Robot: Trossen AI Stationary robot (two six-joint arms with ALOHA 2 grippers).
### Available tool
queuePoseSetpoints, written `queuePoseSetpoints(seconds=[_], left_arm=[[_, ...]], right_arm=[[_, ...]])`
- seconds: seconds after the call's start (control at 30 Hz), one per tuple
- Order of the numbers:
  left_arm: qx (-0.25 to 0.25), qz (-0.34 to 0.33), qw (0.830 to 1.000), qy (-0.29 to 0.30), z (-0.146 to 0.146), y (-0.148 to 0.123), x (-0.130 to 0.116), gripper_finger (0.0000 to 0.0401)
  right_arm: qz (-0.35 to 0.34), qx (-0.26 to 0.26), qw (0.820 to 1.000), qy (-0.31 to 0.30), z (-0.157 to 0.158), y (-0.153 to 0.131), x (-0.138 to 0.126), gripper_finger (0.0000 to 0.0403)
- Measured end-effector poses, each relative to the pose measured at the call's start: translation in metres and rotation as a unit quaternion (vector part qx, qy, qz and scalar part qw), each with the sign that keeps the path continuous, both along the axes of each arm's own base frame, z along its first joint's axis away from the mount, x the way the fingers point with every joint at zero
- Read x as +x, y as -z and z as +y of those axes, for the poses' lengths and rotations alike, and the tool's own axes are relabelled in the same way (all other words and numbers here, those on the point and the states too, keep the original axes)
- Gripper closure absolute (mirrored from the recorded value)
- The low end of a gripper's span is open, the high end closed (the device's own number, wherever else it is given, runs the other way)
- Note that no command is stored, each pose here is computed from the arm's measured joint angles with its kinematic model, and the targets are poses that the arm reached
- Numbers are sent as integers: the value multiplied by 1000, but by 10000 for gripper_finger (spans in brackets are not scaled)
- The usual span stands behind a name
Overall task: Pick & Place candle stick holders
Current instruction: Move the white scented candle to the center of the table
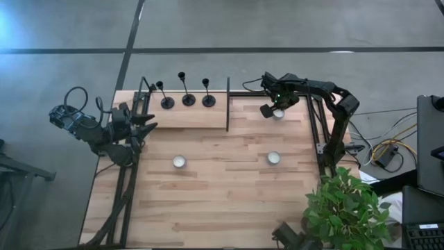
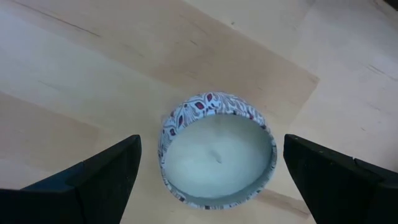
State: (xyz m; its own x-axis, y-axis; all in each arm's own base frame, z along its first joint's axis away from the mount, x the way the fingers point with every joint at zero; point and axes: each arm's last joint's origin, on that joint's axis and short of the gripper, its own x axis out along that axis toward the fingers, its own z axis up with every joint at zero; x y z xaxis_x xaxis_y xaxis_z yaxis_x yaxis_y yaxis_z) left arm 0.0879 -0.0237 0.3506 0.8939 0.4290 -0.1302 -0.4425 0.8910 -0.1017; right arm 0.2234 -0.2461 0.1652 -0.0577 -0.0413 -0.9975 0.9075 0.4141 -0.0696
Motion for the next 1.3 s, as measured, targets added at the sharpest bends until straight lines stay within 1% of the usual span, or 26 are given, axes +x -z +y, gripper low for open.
queuePoseSetpoints(seconds=[0.23, 0.33, 0.73, 0.9, 1.1, 1.3], left_arm=[[0, 0, 1000, 0, 0, 0, 0, 233], [0, 0, 1000, 0, 0, 0, 0, 233], [-1, 0, 1000, 0, 0, 0, 0, 233], [-1, 0, 1000, 0, 0, 0, 0, 233], [-1, -1, 1000, -1, 0, 0, 0, 233], [-1, -1, 1000, -1, 0, 0, 0, 233]], right_arm=[[3, 2, 1000, 2, 1, 0, 0, 19], [8, 6, 1000, 3, 2, 0, -1, 26], [8, 8, 1000, 3, 2, 0, -2, 114], [4, 14, 1000, 4, 3, -3, -2, 138], [-7, 26, 1000, 4, 5, -4, -2, 139], [-3, 32, 999, -14, 6, -3, -2, 137]])
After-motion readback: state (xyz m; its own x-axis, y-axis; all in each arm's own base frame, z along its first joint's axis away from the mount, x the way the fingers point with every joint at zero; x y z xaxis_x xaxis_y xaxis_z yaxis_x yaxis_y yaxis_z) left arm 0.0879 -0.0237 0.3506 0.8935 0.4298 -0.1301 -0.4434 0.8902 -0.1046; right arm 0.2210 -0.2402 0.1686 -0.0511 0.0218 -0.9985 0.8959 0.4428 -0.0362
